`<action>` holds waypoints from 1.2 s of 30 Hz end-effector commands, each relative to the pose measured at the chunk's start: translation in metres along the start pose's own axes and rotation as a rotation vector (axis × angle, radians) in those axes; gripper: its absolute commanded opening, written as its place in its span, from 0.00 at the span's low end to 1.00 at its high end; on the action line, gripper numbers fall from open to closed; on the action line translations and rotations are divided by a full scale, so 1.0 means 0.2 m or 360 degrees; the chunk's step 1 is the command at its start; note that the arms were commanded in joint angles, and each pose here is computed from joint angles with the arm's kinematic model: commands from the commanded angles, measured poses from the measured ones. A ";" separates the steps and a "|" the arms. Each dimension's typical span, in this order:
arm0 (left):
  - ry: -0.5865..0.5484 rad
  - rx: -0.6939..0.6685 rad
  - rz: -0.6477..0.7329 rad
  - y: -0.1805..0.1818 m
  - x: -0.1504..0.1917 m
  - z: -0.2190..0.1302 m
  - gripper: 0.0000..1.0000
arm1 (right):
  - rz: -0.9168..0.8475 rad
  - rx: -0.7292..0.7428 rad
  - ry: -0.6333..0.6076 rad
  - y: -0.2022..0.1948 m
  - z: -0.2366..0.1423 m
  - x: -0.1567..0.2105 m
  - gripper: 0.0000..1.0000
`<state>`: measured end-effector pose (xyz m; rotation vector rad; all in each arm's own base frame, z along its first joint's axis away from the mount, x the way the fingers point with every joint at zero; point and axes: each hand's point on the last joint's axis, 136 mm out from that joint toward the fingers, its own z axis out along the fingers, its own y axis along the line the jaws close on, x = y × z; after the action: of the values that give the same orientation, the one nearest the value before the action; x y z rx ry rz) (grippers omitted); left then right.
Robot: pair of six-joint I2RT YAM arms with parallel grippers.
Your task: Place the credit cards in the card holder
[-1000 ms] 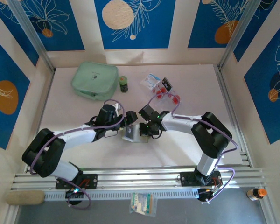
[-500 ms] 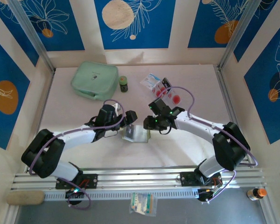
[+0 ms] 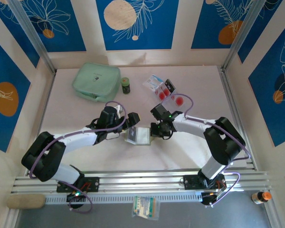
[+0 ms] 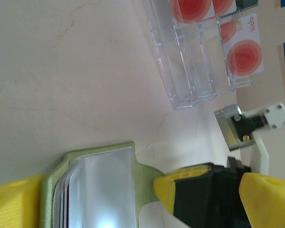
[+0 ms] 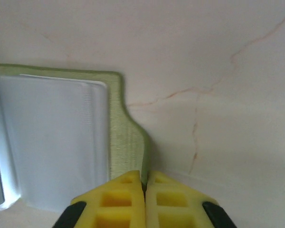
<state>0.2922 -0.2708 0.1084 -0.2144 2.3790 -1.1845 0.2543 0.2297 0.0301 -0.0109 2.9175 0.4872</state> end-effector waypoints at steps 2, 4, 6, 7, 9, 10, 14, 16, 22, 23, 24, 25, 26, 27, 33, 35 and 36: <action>0.0043 0.0110 0.0069 -0.15 0.01 -0.01 1.00 | 0.0042 -0.0223 -0.0026 0.06 -0.01 -0.05 0.00; 0.0057 0.0126 0.0082 -0.19 0.02 0.00 1.00 | 0.0064 -0.0302 -0.0016 0.08 -0.01 -0.06 0.00; 0.0074 0.0143 0.0098 -0.23 0.03 0.01 1.00 | 0.0086 -0.0362 -0.0007 0.09 -0.01 -0.08 0.00; 0.0080 0.0147 0.0107 -0.25 0.04 0.02 1.00 | 0.0090 -0.0383 -0.0001 0.10 -0.01 -0.08 0.00; 0.0084 0.0149 0.0124 -0.28 0.06 0.04 1.00 | 0.0095 -0.0407 0.0005 0.10 -0.01 -0.10 0.00; 0.0086 0.0146 0.0130 -0.29 0.06 0.05 1.00 | 0.0097 -0.0414 0.0005 0.10 -0.01 -0.10 0.00; 0.0097 0.0124 0.0145 -0.31 0.09 0.10 1.00 | 0.0115 -0.0459 0.0029 0.10 -0.01 -0.11 0.02; 0.0099 0.0096 0.0144 -0.29 0.11 0.13 1.00 | 0.0146 -0.0455 0.0016 0.06 -0.04 -0.12 0.19; 0.0118 0.0037 0.0153 -0.26 0.17 0.19 1.00 | 0.0293 -0.0450 -0.0112 -0.10 -0.23 -0.17 0.44; 0.0127 0.0025 0.0154 -0.25 0.18 0.21 1.00 | 0.0310 -0.0453 -0.0128 -0.13 -0.26 -0.16 0.44; 0.0135 0.0019 0.0155 -0.24 0.19 0.23 1.00 | 0.0326 -0.0452 -0.0141 -0.15 -0.28 -0.16 0.44; 0.0140 0.0011 0.0158 -0.23 0.21 0.24 1.00 | 0.0340 -0.0453 -0.0154 -0.16 -0.30 -0.15 0.44; 0.0149 -0.0009 0.0160 -0.21 0.22 0.26 1.00 | 0.0354 -0.0452 -0.0162 -0.17 -0.32 -0.15 0.44; 0.0155 -0.0031 0.0163 -0.19 0.24 0.28 1.00 | 0.0369 -0.0450 -0.0172 -0.19 -0.34 -0.14 0.44; 0.0208 -0.0164 0.0177 -0.07 0.35 0.33 1.00 | 0.0411 -0.0474 -0.0219 -0.22 -0.41 -0.09 0.44; 0.0229 -0.0201 0.0179 -0.04 0.38 0.33 1.00 | 0.0407 -0.0482 -0.0226 -0.22 -0.43 -0.08 0.44; 0.0239 -0.0208 0.0179 -0.04 0.39 0.33 1.00 | 0.0402 -0.0486 -0.0228 -0.22 -0.44 -0.07 0.44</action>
<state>0.2644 -0.3505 0.0723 -0.0306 2.4969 -1.0922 0.2659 0.1600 0.0974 0.3286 2.6666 0.8925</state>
